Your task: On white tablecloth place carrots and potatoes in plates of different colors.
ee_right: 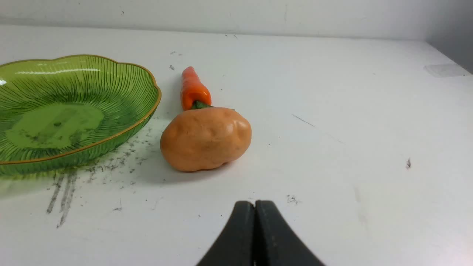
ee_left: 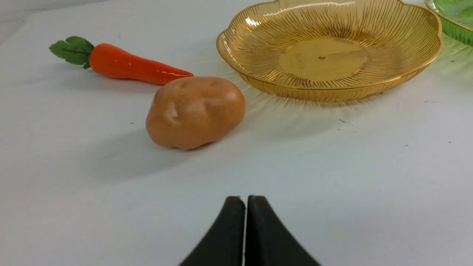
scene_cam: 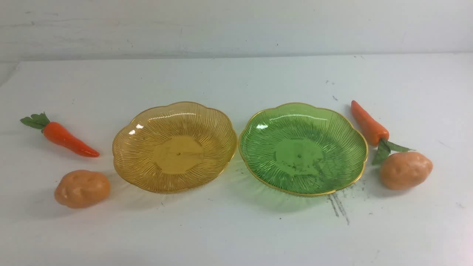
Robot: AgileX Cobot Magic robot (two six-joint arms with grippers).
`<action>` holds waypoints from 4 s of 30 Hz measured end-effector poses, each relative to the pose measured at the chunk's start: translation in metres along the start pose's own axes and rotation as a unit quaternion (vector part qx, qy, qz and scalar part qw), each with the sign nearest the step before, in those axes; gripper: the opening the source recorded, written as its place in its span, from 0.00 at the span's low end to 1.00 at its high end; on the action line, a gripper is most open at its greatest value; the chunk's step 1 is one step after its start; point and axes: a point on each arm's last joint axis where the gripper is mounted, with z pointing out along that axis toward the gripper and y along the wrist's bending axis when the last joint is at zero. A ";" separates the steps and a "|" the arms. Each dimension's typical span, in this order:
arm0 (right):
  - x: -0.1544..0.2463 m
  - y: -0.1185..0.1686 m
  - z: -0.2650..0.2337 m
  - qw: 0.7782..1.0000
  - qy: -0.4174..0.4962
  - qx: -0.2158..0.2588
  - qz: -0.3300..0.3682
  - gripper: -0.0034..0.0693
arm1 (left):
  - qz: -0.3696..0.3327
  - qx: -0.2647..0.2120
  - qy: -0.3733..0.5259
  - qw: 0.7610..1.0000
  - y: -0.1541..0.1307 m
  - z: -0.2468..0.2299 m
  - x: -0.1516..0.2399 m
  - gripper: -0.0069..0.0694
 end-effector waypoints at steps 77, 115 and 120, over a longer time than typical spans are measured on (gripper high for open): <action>-0.207 0.035 -0.032 0.947 -0.060 -0.230 0.217 0.02 | -0.188 0.046 -0.199 0.961 0.018 -0.011 -0.200 0.09; -0.199 0.034 0.060 0.913 0.336 -0.228 0.051 0.02 | -0.192 -0.076 0.350 0.913 0.121 0.365 -0.173 0.67; -0.199 0.034 0.060 0.912 0.336 -0.227 0.052 0.02 | -0.187 -0.069 0.345 0.917 0.114 0.396 -0.149 0.88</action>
